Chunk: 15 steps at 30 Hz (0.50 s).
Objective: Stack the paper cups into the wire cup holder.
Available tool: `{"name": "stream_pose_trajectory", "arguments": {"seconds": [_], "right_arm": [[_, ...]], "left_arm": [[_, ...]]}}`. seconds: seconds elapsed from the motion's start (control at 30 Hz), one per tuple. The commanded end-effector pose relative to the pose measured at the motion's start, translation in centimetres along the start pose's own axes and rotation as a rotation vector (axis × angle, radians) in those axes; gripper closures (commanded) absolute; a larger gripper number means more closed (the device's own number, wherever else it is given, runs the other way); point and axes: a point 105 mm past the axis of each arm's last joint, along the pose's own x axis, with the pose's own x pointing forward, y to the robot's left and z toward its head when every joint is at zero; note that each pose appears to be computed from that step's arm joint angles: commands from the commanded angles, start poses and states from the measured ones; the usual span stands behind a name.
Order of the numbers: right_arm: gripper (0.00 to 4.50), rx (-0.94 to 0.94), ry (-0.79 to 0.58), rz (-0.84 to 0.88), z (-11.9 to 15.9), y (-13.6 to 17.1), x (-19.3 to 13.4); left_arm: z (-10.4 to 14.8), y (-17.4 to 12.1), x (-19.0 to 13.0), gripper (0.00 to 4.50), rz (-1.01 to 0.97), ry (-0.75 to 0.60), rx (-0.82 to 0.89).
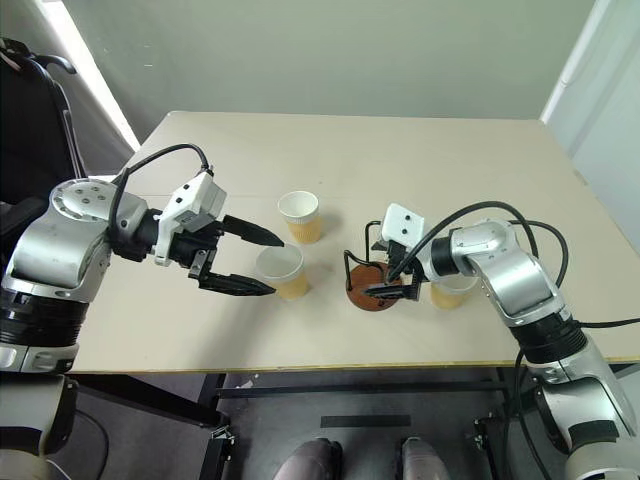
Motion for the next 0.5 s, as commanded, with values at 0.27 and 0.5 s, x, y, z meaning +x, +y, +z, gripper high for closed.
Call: {"name": "stream_pose_trajectory", "arguments": {"seconds": [0.27,0.5], "right_arm": [[0.05,-0.048,-0.061,-0.11,3.0,-1.6,-3.3],[0.05,-0.111,-0.058,-0.141,3.9,-1.4,-5.7]], "left_arm": [[0.7,0.1,-0.1,0.0,0.018,-0.002,0.048],[-0.3,1.3,-0.9,0.0,0.088,0.106,0.131]]}}
